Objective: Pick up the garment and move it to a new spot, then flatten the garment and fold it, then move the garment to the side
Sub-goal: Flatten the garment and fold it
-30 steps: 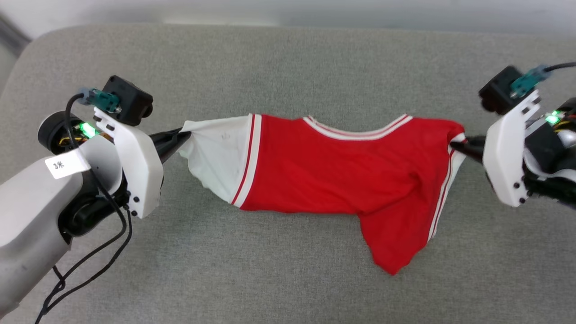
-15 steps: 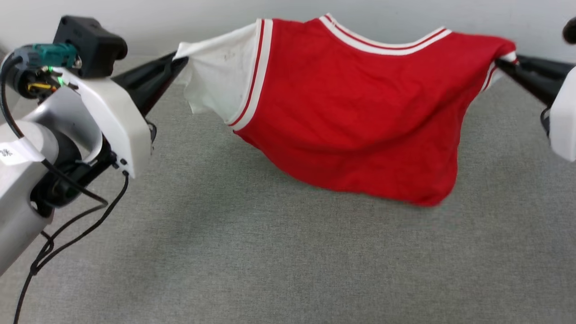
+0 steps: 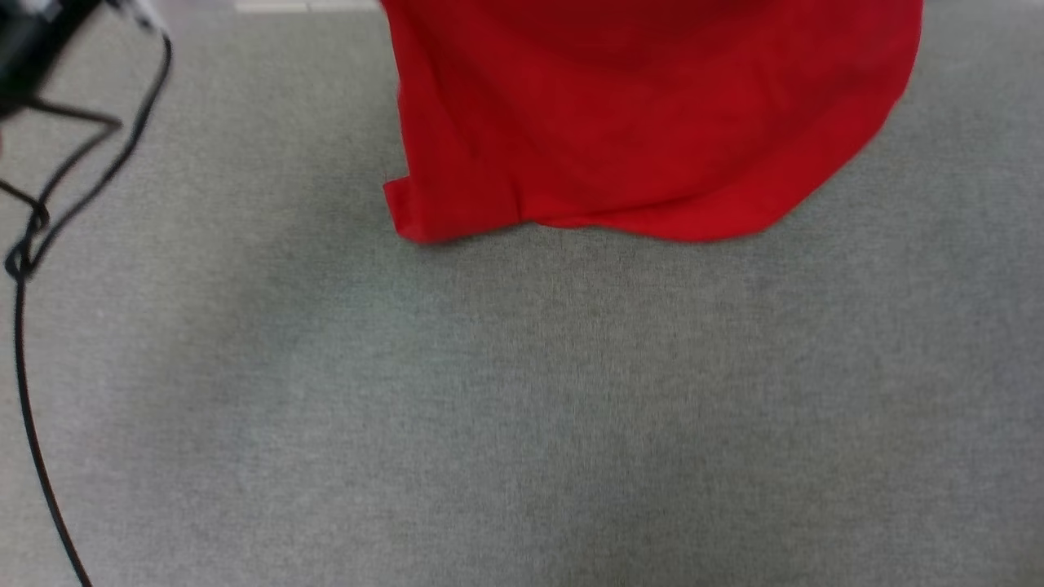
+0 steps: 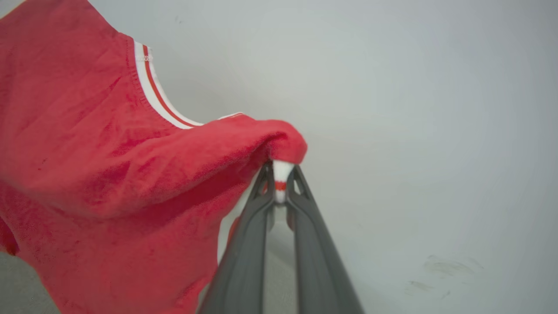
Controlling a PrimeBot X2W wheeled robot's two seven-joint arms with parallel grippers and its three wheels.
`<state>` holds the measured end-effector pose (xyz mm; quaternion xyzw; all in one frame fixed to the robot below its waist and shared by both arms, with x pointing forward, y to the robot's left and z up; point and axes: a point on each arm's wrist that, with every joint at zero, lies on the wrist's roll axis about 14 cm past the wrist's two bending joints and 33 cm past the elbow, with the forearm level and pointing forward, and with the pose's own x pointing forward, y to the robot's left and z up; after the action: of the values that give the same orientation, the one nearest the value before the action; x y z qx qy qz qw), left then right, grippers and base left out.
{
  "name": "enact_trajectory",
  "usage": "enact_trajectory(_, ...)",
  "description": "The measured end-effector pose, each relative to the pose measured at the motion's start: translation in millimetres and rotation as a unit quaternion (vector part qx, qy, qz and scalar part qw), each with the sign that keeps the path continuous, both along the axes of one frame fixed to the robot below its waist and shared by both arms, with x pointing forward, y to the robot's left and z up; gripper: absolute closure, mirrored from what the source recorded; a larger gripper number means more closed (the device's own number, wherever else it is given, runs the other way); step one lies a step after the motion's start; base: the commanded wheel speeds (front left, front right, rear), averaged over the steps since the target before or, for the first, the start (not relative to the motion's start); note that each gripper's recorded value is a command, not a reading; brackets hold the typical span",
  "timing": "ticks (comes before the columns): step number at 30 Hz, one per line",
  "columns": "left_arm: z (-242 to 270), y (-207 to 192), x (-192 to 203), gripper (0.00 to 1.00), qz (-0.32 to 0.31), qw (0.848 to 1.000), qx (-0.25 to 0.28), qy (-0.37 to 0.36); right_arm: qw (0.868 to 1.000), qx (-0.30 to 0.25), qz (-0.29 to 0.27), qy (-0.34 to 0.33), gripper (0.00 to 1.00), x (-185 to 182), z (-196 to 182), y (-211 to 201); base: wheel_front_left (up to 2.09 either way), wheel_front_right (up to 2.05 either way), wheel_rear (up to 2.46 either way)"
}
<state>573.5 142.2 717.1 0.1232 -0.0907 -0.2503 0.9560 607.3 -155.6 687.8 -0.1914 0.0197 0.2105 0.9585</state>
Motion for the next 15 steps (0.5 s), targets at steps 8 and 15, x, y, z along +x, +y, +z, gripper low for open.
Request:
enact_trajectory(8, 37, 4, 58, 1.00, 0.018, 0.997, -0.008, -0.075, 0.997, -0.008, -0.018, -0.077, 1.00, 57, 39, 15, 0.00, 0.00, 0.00)
enact_trajectory(15, 78, 20, 79, 1.00, 0.039, 0.991, -0.028, -0.129, 0.989, -0.008, -0.031, -0.145, 1.00, 84, 82, 24, 0.00, 0.00, 0.00)
